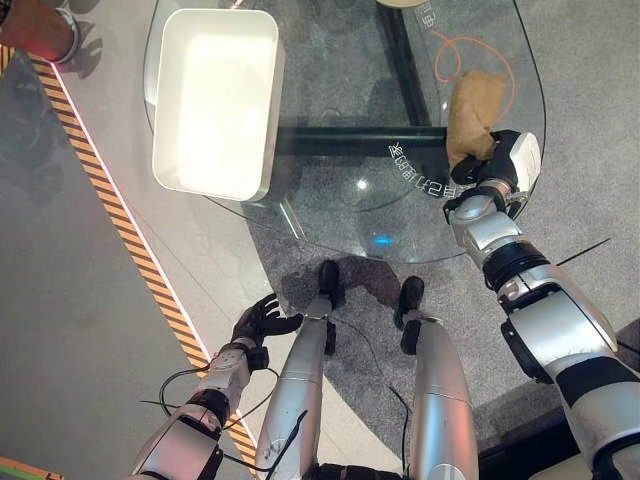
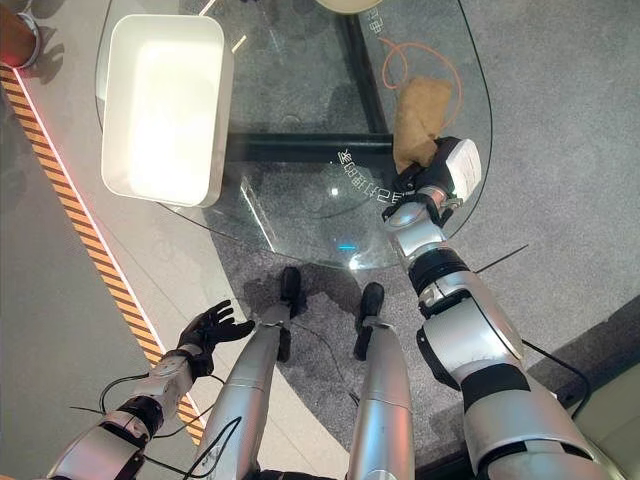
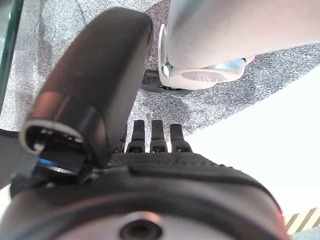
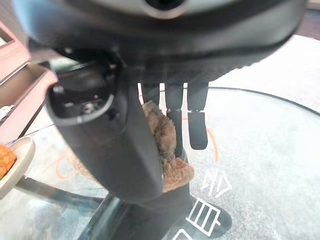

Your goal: Wipe the table with a cloth and put it in the basket.

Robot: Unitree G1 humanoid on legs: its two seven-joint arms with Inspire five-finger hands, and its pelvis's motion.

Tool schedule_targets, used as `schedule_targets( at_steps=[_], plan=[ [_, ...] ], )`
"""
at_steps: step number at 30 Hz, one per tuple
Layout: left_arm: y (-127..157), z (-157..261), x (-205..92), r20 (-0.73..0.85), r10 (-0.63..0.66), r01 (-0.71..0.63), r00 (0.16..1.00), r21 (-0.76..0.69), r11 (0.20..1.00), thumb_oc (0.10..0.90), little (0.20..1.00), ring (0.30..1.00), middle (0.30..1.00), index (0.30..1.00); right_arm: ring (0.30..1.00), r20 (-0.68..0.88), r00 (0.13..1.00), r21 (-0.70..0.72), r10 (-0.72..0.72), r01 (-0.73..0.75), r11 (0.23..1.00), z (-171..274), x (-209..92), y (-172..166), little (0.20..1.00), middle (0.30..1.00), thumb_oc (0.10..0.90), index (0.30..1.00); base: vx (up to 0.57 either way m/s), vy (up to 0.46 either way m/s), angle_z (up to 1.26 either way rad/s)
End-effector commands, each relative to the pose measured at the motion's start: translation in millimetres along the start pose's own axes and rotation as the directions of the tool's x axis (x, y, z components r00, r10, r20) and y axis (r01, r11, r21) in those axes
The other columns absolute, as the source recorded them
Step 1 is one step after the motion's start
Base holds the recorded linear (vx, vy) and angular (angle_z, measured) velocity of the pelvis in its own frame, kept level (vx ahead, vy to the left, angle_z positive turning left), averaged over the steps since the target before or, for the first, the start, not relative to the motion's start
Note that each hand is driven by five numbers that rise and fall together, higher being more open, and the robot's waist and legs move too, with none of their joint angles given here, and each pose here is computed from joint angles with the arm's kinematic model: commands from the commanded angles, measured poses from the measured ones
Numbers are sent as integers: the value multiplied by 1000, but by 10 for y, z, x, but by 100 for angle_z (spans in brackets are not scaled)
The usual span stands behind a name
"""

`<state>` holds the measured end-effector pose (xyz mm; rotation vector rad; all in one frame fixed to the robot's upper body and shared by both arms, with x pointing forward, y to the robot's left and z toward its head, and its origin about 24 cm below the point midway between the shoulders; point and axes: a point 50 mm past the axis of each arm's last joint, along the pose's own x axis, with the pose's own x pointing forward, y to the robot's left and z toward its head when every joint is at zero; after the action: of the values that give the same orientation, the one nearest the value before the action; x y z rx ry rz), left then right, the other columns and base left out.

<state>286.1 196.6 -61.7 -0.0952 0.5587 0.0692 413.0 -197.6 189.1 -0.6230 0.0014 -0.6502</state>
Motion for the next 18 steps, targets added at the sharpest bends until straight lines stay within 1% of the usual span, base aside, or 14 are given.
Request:
schedule_targets(
  at_steps=[1,9,12,18],
  plan=[
    [0,-109,-35,-14,7,-7,1000,-20,1000,800,900,900,900,900,300,292,956,-32,28,-19,999,569,-34,-60,200,300,100,300,0,0,0],
    [-23,-79,-25,-11,4,-4,1000,-14,1000,800,900,900,900,900,300,441,893,-135,93,-37,990,734,-167,40,200,300,100,300,0,0,0],
    [-36,-58,-15,-9,1,-1,1000,-11,1000,800,900,900,900,900,300,502,851,-178,154,-73,981,813,-240,105,200,300,100,300,0,0,0],
    [-52,-41,-12,-5,-4,4,1000,-8,1000,800,900,900,900,900,300,557,791,-222,255,-154,963,870,-389,238,200,300,100,300,0,0,0]
  ],
)
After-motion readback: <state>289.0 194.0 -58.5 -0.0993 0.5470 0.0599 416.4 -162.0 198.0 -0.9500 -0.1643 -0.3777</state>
